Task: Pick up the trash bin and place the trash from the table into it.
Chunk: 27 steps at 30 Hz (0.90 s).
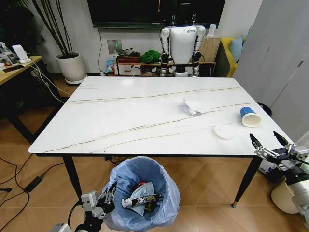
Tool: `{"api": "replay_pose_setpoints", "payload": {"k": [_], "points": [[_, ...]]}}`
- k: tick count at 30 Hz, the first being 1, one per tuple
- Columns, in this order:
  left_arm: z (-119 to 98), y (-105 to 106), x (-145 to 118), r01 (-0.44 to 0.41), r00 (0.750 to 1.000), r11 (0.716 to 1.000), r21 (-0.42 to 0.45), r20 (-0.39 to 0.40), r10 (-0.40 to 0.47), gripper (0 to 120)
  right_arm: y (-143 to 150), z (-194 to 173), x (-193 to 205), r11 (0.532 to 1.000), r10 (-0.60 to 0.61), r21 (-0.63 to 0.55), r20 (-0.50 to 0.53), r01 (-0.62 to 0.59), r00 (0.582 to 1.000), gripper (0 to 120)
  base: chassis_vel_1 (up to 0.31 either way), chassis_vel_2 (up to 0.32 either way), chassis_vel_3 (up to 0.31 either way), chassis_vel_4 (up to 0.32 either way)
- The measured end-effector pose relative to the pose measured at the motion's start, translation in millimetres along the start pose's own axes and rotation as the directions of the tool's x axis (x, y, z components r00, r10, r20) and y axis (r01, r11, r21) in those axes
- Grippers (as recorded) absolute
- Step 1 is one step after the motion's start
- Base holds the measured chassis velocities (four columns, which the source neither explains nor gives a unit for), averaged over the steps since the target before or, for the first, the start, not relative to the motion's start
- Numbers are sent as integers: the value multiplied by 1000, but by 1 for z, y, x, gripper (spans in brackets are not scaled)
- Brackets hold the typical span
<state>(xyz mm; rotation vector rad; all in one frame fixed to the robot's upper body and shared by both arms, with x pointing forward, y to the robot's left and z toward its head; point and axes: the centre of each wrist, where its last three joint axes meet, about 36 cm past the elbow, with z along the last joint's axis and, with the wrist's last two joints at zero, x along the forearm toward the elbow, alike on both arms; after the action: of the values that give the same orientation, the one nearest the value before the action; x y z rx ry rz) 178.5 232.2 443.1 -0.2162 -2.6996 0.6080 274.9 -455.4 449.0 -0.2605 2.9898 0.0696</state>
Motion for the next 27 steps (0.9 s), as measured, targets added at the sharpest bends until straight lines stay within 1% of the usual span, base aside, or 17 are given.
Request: {"api": "replay_pose_setpoints", "payload": {"k": [10,19,22,24,27], "points": [[1,0,0,0,1000,1000,2,1,0,0,0,0,-1,1000,-5,4,0,5,1000,100,-57,-57,53,53],[1,0,0,0,1000,1000,3,-3,0,0,15,-8,-12,999,-31,27,14,31,999,100,-18,-16,11,17],[1,1,2,2,1000,1000,-2,-6,-2,0,33,-23,-30,996,-71,62,4,71,997,100,0,0,0,0],[1,1,2,3,1000,1000,-3,-6,-3,0,38,-26,-35,995,-82,64,0,82,997,100,0,0,0,0],[3,1,4,10,1000,1000,-6,-8,-10,0,52,-42,-68,989,-133,59,-60,137,989,100,0,0,0,0]]}}
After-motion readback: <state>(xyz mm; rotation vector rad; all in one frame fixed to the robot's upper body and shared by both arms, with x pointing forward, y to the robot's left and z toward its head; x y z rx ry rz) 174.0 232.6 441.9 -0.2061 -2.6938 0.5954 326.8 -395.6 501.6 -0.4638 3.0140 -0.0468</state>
